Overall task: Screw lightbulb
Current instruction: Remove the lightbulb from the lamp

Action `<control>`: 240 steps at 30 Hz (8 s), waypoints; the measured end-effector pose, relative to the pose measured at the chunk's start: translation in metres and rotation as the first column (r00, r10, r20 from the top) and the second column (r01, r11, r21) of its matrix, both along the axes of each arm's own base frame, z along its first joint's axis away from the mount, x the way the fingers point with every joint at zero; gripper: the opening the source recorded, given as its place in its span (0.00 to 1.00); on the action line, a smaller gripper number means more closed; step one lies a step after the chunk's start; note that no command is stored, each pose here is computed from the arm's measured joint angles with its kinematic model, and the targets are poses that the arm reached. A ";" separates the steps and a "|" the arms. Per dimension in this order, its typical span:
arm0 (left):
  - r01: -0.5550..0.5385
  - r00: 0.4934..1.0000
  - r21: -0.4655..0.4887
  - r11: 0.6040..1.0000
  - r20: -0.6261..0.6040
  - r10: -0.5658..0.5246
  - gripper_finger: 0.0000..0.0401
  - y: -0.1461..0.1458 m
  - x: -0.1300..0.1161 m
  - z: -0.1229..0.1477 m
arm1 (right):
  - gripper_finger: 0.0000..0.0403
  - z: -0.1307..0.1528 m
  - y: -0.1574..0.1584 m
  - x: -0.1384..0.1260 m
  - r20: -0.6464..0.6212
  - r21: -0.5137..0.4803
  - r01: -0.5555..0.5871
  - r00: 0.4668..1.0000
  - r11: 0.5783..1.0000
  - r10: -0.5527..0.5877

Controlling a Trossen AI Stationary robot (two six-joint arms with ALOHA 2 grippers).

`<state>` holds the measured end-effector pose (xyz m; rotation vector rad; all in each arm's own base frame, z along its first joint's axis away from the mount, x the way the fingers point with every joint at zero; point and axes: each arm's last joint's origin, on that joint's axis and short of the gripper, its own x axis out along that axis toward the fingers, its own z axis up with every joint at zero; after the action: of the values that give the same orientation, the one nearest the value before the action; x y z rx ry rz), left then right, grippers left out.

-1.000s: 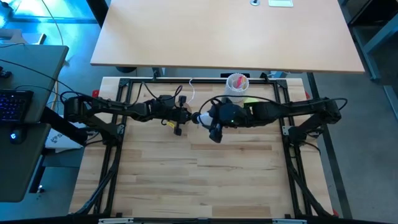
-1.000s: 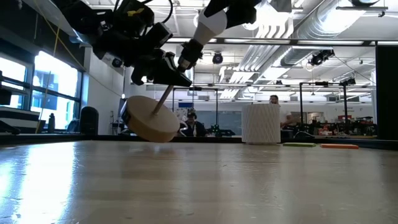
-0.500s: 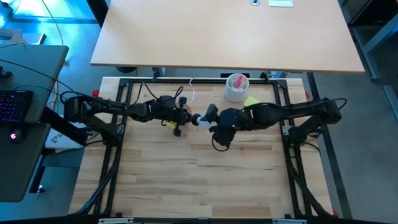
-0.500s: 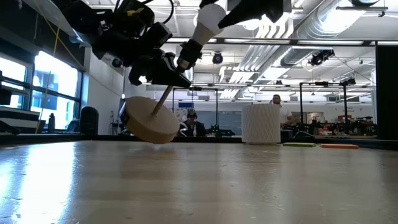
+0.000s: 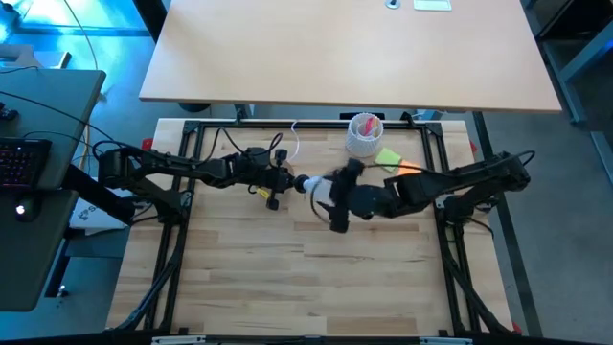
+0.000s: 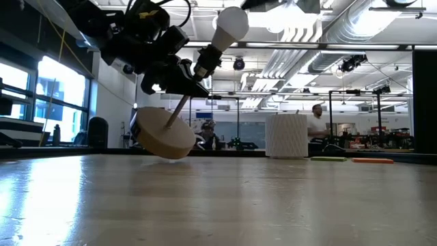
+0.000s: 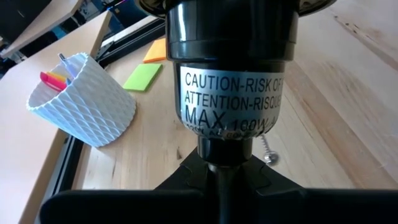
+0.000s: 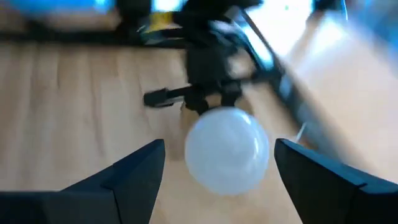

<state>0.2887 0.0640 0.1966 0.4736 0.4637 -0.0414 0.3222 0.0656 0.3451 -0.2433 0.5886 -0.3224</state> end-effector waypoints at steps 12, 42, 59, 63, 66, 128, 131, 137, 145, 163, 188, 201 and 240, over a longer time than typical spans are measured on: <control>-0.005 1.000 -0.006 1.000 0.000 0.005 0.05 0.000 0.000 0.000 | 0.75 -0.009 -0.011 0.007 0.094 0.375 0.269 0.941 0.887 -0.325; -0.015 1.000 0.001 1.000 -0.001 0.015 0.05 0.000 0.000 0.000 | 0.70 -0.024 -0.020 0.018 -0.579 -0.488 -0.636 0.748 0.598 0.324; -0.024 1.000 0.000 1.000 -0.006 0.024 0.05 0.000 0.000 0.000 | 0.70 -0.008 0.034 0.010 -0.017 -0.207 -0.122 0.993 0.971 0.121; -0.065 0.998 0.021 0.998 -0.008 0.065 0.05 0.001 0.000 0.000 | 0.70 -0.008 0.027 0.006 0.097 0.039 0.107 0.989 0.993 -0.110; -0.094 0.995 0.036 0.995 -0.010 0.094 0.05 0.002 0.000 0.000 | 0.70 -0.005 0.021 0.002 0.132 0.137 0.170 0.973 0.976 -0.188; -0.099 0.995 0.029 0.995 -0.022 0.100 0.05 0.002 -0.001 -0.001 | 0.68 -0.003 -0.020 0.014 0.145 0.283 0.212 0.955 0.935 -0.260; -0.106 0.994 0.029 0.994 -0.022 0.107 0.05 0.002 -0.001 -0.001 | 0.68 -0.004 -0.031 0.015 0.130 0.273 0.241 0.950 0.931 -0.284; -0.113 0.993 0.034 0.993 -0.026 0.114 0.05 0.003 -0.001 -0.002 | 0.68 -0.006 -0.045 0.016 0.083 0.283 0.196 0.970 0.939 -0.227; -0.108 0.994 0.032 0.994 -0.032 0.109 0.05 0.002 -0.002 -0.002 | 0.68 -0.007 -0.053 0.017 -0.038 0.028 -0.008 0.999 1.000 0.010; -0.083 0.996 0.019 0.996 -0.037 0.084 0.05 0.001 -0.001 -0.003 | 0.68 0.007 -0.001 0.007 -0.284 -0.625 -0.266 0.953 0.734 0.103; -0.107 0.994 0.019 0.994 -0.029 0.108 0.05 0.002 -0.001 -0.002 | 0.68 -0.011 -0.046 0.013 -0.040 0.163 0.065 0.997 0.984 -0.060; -0.111 0.993 0.017 0.994 -0.030 0.112 0.05 0.002 -0.001 -0.002 | 0.68 -0.011 -0.046 0.013 -0.545 -0.509 -0.611 0.774 0.606 0.322; -0.115 0.993 0.014 0.993 -0.029 0.116 0.05 0.002 -0.001 -0.002 | 0.76 -0.002 -0.055 0.009 -0.013 0.147 0.030 1.000 0.989 -0.028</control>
<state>0.2873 0.0662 0.1949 0.4581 0.5203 0.0659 0.3313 0.0107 0.3429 -0.0944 0.6239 -0.3043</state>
